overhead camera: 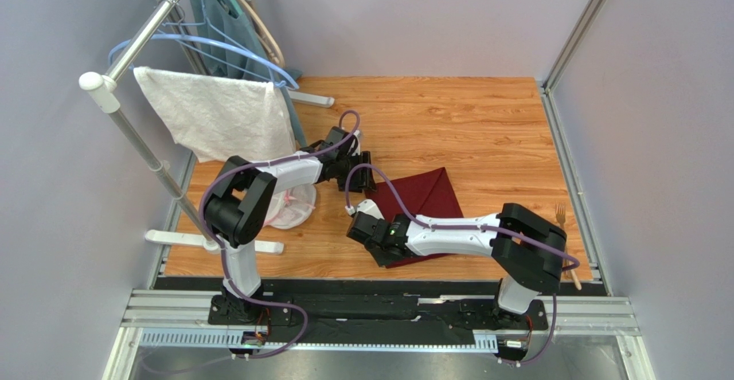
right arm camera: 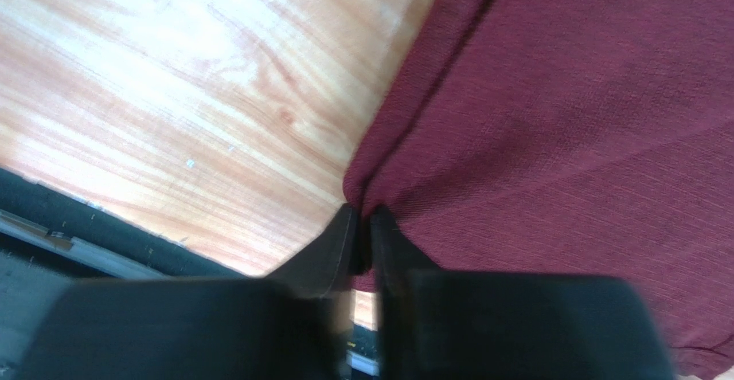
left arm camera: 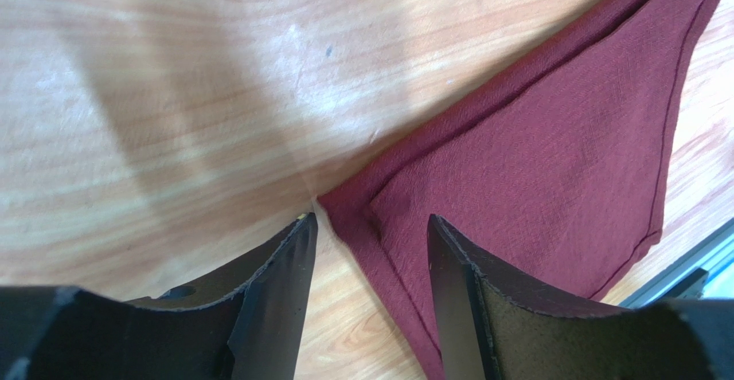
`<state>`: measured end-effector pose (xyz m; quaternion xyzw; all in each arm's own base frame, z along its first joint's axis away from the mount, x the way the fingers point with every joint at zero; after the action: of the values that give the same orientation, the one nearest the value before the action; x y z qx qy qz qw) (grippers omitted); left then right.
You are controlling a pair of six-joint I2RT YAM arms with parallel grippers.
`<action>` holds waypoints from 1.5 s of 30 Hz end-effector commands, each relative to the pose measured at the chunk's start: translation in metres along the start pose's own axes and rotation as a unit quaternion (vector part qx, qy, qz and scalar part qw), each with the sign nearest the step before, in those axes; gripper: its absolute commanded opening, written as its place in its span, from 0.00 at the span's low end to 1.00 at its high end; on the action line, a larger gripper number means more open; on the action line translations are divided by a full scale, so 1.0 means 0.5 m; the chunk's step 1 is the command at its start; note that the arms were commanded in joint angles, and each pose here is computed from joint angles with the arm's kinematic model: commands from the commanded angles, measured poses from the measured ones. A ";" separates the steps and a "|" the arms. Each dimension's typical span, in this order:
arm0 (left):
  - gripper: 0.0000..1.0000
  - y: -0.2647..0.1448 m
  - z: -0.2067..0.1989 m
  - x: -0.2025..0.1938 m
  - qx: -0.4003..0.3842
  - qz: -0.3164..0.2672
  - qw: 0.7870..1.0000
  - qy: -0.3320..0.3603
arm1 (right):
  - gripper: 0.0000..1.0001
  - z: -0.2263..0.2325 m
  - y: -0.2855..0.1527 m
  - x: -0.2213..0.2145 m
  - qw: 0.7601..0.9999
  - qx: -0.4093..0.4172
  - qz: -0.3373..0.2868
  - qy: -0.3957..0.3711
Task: Fold the napkin into a case and place the utensils inside
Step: Pick up the upper triangle-folded napkin from the center of the board.
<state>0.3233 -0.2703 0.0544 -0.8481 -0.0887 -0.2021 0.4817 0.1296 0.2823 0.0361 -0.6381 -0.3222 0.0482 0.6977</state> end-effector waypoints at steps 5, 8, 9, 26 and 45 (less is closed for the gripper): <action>0.64 -0.040 0.033 -0.046 0.025 0.017 1.000 -0.008 | 0.00 -0.017 0.048 -0.045 0.999 -0.005 0.040 0.022; 0.65 -0.051 0.023 -0.049 0.009 0.020 1.000 -0.017 | 0.00 -0.008 0.015 -0.016 0.999 0.020 0.015 0.025; 0.66 -0.053 0.017 -0.050 0.000 0.022 1.000 -0.020 | 0.00 -0.005 0.006 -0.011 0.999 0.028 0.010 0.025; 0.66 0.000 -0.012 -0.062 -0.056 0.058 0.992 -0.093 | 0.00 -0.023 -0.082 0.053 0.992 0.101 -0.044 0.062; 0.60 0.000 0.016 -0.051 0.002 0.046 0.995 -0.091 | 0.00 -0.046 -0.117 0.078 0.988 0.115 -0.068 0.078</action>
<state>0.3050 -0.2810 0.0513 -0.8939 -0.0844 -0.1030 0.4280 0.1463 0.2676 0.0881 -0.5547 -0.2858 0.0025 0.7814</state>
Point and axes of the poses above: each gripper's point midway between its finger pads, its own y axis out along the fingers, its own z axis along the line the jaws close on, x = y × z, the point moved 3 cm from there along -y, back along the fingers, and after that the axes turned 5 degrees about y, right-handed, at the moved point
